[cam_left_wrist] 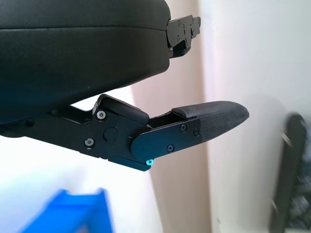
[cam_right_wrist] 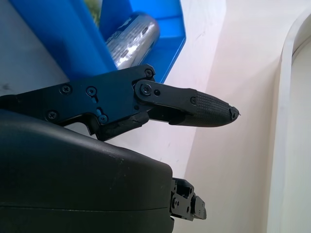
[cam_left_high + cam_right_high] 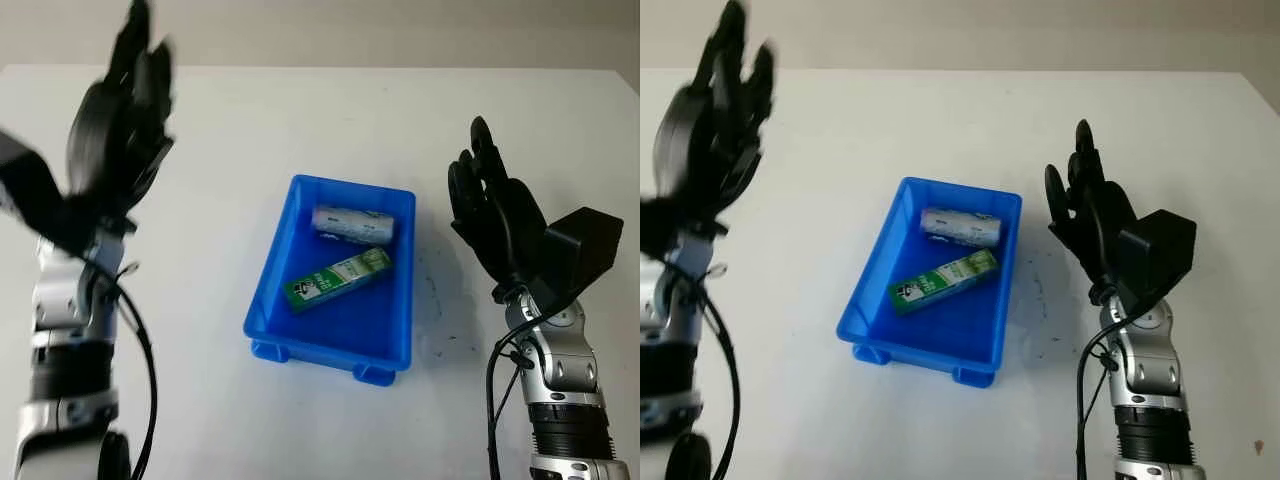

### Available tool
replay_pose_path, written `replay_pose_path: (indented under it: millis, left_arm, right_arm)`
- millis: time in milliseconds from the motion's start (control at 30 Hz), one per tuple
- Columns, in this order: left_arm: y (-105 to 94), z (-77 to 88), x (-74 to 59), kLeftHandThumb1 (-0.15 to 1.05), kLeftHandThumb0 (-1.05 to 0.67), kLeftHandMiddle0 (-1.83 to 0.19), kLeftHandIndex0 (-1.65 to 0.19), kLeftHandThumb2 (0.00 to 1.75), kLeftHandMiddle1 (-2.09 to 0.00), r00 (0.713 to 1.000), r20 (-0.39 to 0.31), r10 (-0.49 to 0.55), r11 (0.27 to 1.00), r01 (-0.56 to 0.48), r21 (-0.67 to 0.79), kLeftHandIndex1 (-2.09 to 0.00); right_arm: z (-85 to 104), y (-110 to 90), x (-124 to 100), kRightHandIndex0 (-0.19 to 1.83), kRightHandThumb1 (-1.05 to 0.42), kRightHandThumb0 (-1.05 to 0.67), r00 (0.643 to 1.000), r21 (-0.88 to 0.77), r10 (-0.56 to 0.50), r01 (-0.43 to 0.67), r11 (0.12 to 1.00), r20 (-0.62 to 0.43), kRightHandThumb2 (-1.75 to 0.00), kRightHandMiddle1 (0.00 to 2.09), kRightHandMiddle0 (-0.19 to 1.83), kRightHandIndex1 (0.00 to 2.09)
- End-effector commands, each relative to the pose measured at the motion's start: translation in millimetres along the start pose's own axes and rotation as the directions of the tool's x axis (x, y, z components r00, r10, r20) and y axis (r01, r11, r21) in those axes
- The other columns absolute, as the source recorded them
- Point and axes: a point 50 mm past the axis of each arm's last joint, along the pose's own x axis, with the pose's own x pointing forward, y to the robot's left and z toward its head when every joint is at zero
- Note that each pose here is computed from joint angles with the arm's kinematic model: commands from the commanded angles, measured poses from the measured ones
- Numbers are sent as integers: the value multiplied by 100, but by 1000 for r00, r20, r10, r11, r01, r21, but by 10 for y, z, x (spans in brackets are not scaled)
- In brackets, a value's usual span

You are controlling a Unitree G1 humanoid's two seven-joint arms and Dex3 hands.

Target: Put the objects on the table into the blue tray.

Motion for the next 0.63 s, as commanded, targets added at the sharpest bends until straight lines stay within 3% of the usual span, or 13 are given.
replay_pose_path:
  millis: [0,300,467,600]
  left_arm:
    - [8,-121,-120,105,-75,19,19,70,0,999,-24,30,999,-30,-10,0]
    - [-19,-424,-396,105,-77,19,19,68,0,990,-137,19,1000,-21,-15,0]
    - [-167,-532,-429,105,-79,19,19,66,0,980,-197,-1,999,-8,-45,0]
    - [-231,-547,-415,105,-78,19,19,67,0,978,-206,-11,998,-1,-58,0]
  right_arm:
    - [40,-8,28,-19,-105,-69,1000,-12,3,-3,1000,23,-61,0,-19,0]
    - [-7,-16,86,-19,-105,-69,1000,6,-9,9,1000,16,-63,0,-19,0]
    - [-16,-4,84,-19,-105,-71,1000,6,-10,10,1000,6,-62,0,-19,0]
    - [-22,-7,69,-19,-105,-71,1000,8,-9,9,1000,6,-61,0,-19,0]
